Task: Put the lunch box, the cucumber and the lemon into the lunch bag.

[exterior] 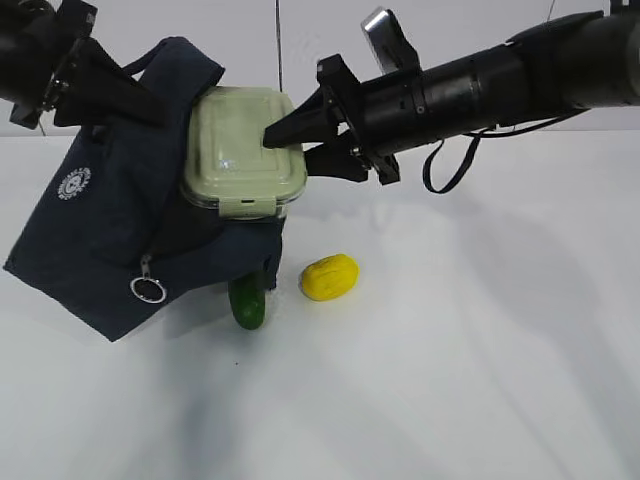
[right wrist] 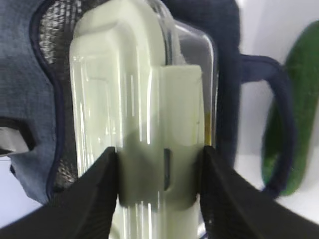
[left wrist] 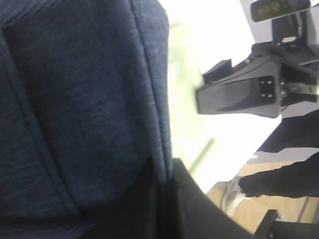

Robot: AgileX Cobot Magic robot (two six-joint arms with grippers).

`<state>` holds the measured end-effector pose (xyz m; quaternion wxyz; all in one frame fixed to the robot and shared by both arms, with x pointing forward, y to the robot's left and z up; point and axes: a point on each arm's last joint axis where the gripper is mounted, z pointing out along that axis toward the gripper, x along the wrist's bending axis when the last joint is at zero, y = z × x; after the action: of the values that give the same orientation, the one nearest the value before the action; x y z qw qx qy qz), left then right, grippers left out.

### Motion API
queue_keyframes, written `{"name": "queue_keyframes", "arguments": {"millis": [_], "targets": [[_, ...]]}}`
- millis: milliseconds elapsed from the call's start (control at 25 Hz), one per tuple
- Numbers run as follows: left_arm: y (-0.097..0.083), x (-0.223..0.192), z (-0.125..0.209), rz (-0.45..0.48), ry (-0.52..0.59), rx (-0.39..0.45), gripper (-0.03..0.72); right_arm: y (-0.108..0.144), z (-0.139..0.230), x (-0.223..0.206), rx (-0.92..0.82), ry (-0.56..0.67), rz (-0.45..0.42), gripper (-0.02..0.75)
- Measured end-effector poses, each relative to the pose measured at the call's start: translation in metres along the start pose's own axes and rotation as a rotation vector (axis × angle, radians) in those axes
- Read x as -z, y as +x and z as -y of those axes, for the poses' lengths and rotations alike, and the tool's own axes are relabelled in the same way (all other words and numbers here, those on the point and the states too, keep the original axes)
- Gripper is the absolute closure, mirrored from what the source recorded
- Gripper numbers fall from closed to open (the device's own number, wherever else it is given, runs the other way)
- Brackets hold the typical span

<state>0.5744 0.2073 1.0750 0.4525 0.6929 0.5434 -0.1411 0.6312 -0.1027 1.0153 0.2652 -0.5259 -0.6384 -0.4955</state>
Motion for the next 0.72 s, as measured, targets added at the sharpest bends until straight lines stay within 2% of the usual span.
{"name": "queue_keyframes", "arguments": {"millis": [160,520,720], "targets": [[0.002,-0.007,-0.003,0.053,-0.015,0.028,0.686,0.012,-0.001,-0.017,0.032,0.02,-0.027,0.369],[0.014,-0.02,-0.004,0.079,-0.007,0.067,0.687,-0.007,0.009,-0.053,-0.019,0.071,-0.002,0.369],[0.017,-0.022,-0.004,0.073,-0.012,0.068,0.687,-0.005,0.01,-0.065,-0.017,0.07,-0.01,0.369]]}}
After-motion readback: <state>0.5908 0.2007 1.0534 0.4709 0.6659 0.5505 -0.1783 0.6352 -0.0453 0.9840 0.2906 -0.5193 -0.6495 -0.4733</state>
